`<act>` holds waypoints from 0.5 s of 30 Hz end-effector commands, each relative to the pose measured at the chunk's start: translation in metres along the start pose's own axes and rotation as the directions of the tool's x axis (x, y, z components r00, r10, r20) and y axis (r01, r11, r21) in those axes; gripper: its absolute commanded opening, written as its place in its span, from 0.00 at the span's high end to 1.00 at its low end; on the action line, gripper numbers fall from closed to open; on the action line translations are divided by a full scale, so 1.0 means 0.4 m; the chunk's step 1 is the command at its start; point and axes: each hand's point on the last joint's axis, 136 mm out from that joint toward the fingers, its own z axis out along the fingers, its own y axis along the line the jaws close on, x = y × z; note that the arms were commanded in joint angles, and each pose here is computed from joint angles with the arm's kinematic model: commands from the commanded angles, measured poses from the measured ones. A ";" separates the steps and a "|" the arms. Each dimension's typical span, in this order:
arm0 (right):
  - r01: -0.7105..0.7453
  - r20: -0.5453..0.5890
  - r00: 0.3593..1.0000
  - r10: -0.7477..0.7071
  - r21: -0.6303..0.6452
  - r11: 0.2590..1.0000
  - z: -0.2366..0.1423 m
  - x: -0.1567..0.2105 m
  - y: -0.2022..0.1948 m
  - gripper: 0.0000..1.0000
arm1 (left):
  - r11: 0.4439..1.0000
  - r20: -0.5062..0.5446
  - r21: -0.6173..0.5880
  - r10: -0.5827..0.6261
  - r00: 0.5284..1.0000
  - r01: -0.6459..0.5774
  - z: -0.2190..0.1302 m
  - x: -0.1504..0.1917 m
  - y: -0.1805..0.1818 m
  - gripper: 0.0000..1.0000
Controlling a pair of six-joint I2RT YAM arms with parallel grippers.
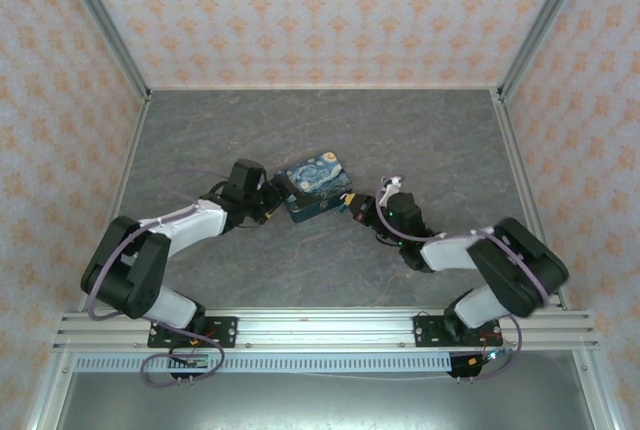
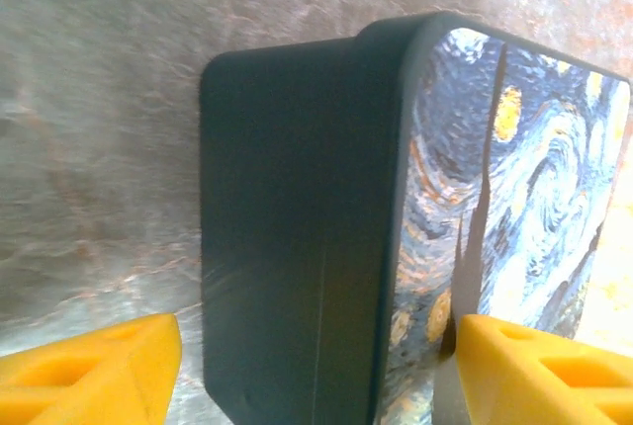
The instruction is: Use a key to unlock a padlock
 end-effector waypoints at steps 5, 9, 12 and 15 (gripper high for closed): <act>0.237 -0.273 0.945 -0.182 0.186 0.954 -0.124 0.056 -0.020 1.00 | 0.981 0.172 -0.074 0.192 0.966 -0.182 -0.139 -0.102 -0.050 0.09; 0.268 -0.415 0.895 -0.163 0.209 0.941 -0.176 0.107 -0.029 1.00 | 0.962 0.238 -0.128 0.267 0.934 -0.243 -0.195 -0.131 -0.051 0.07; 0.277 -0.502 0.857 -0.115 0.262 0.924 -0.207 0.145 -0.060 1.00 | 0.948 0.267 -0.173 0.306 0.914 -0.267 -0.228 -0.145 -0.043 0.06; 0.277 -0.553 0.830 -0.074 0.293 0.915 -0.214 0.177 -0.091 1.00 | 0.938 0.274 -0.202 0.331 0.903 -0.282 -0.244 -0.149 -0.035 0.07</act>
